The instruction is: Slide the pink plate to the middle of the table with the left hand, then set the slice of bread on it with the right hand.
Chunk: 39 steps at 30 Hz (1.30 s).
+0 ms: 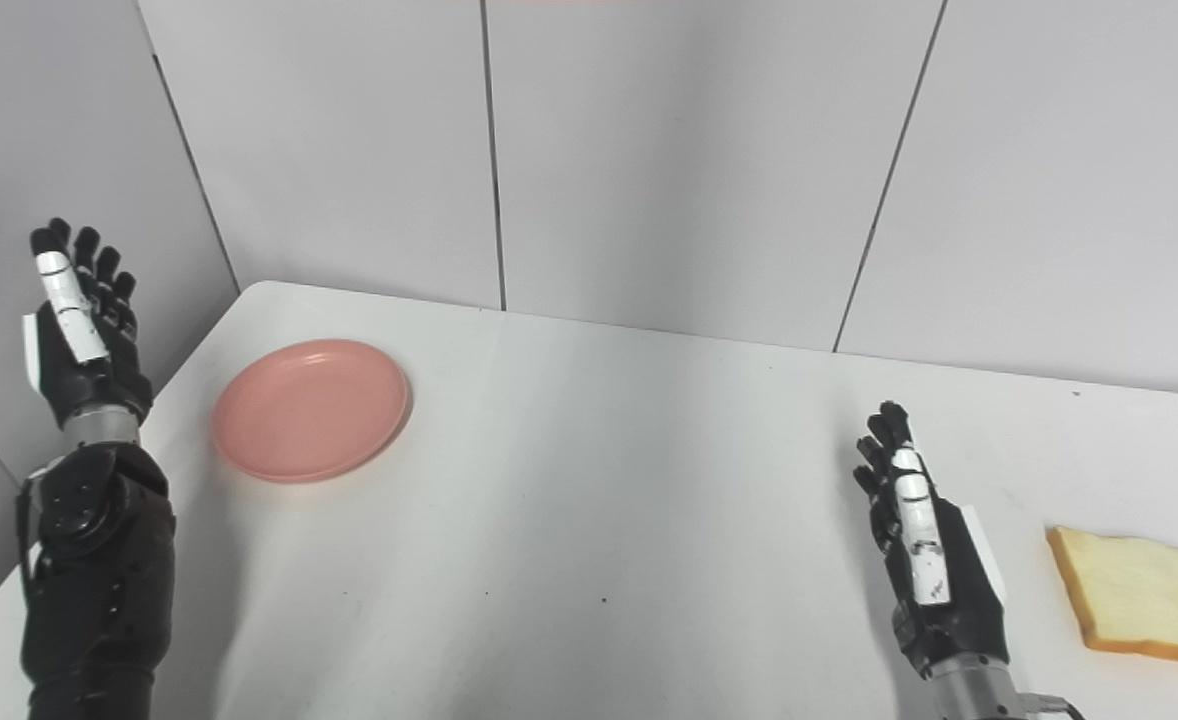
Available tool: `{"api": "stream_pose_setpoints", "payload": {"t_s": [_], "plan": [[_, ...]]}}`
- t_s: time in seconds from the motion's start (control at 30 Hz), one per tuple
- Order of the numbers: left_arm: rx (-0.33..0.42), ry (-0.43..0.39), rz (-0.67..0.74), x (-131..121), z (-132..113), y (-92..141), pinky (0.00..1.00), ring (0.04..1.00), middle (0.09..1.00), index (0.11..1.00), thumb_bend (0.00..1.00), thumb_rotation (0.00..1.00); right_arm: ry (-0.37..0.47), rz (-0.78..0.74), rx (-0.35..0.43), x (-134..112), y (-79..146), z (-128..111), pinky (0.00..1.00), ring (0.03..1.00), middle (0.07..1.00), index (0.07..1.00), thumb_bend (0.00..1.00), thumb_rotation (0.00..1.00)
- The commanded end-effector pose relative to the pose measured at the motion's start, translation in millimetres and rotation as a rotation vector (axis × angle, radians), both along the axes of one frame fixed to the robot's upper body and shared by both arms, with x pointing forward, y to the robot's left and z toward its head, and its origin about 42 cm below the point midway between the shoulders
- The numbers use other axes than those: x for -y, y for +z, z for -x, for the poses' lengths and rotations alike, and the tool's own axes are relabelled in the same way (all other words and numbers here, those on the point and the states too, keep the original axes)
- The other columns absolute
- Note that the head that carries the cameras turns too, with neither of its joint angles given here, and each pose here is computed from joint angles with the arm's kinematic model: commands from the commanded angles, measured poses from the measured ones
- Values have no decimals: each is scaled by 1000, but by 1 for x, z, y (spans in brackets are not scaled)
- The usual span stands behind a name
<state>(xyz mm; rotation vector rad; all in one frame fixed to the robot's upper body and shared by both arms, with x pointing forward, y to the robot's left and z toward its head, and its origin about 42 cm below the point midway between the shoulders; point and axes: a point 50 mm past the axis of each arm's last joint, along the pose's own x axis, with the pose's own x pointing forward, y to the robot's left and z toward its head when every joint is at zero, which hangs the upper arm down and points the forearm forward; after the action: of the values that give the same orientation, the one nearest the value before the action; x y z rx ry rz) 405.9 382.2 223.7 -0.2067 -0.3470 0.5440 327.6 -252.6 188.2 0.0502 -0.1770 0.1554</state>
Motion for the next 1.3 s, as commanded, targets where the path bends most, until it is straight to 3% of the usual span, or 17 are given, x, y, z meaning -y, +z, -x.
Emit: {"api": "stream_pose_setpoints", "payload": {"t_s": [0.0, 1.27], "plan": [[95, 22, -25, -5, -10, 28, 995, 985, 982, 987, 711, 1000, 2, 7, 59, 1, 15, -2, 1000, 1000, 1000, 1000, 134, 1000], [-86, 14, 148, -31, -39, -37, 987, 986, 985, 986, 686, 1000, 1, 11, 64, -4, 21, -2, 1000, 1000, 1000, 1000, 76, 1000]]}}
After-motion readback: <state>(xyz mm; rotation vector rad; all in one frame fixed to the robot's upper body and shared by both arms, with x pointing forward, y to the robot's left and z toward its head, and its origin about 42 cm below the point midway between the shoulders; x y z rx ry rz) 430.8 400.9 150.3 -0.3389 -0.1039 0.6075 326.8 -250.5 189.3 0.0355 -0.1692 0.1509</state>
